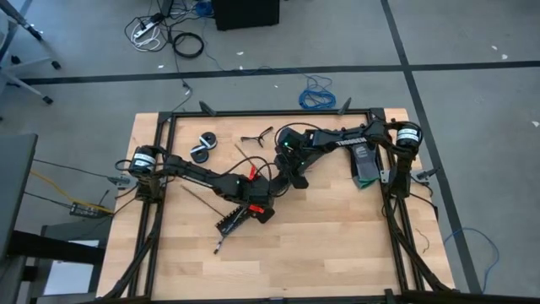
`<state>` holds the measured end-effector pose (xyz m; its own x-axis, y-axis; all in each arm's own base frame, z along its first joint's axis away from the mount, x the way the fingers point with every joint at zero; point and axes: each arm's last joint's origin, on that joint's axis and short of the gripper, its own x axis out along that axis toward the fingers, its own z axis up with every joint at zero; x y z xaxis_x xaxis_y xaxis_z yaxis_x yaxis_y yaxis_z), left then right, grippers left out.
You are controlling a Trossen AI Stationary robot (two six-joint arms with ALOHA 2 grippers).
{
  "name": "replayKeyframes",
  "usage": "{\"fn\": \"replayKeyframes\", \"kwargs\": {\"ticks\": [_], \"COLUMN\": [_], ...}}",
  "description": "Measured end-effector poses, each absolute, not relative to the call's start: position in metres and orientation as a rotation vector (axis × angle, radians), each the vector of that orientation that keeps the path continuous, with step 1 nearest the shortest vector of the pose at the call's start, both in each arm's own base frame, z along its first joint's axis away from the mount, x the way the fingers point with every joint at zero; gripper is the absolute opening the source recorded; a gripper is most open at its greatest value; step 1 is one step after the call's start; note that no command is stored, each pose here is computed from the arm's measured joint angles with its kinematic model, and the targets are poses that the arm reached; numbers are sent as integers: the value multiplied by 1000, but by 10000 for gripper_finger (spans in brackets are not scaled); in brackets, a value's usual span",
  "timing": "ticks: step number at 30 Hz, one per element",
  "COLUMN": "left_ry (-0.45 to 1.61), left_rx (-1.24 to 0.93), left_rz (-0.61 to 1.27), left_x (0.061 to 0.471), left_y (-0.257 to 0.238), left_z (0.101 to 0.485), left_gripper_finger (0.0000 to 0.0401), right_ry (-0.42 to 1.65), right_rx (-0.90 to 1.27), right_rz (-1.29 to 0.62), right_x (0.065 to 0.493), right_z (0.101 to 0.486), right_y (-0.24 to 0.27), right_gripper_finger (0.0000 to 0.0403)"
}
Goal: Ziptie cables
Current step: Insert the black cover of the black cable duct
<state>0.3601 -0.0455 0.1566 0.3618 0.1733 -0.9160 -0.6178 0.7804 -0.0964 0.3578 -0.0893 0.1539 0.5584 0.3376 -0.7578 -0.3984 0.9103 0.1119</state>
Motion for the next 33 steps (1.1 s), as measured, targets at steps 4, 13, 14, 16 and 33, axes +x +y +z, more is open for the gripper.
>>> {"fn": "replayKeyframes", "kwargs": {"ticks": [4,13,14,16,33], "left_ry": [1074,1056,1055,1051,1100], "left_rx": [-475,-493,-491,-480,-501], "left_rz": [530,549,546,534,537], "left_x": [363,365,366,367,357], "left_y": [-45,-45,-45,-46,-58], "left_z": [155,152,153,155,164], "left_gripper_finger": [276,269,269,269,269], "right_ry": [836,831,835,843,848], "right_rx": [-84,-62,-56,-41,-14], "right_rz": [440,390,385,377,349], "right_x": [364,368,368,365,358], "right_z": [156,157,157,157,156], "right_y": [-80,-76,-78,-84,-105], "right_gripper_finger": [0,1,1,1,0]}}
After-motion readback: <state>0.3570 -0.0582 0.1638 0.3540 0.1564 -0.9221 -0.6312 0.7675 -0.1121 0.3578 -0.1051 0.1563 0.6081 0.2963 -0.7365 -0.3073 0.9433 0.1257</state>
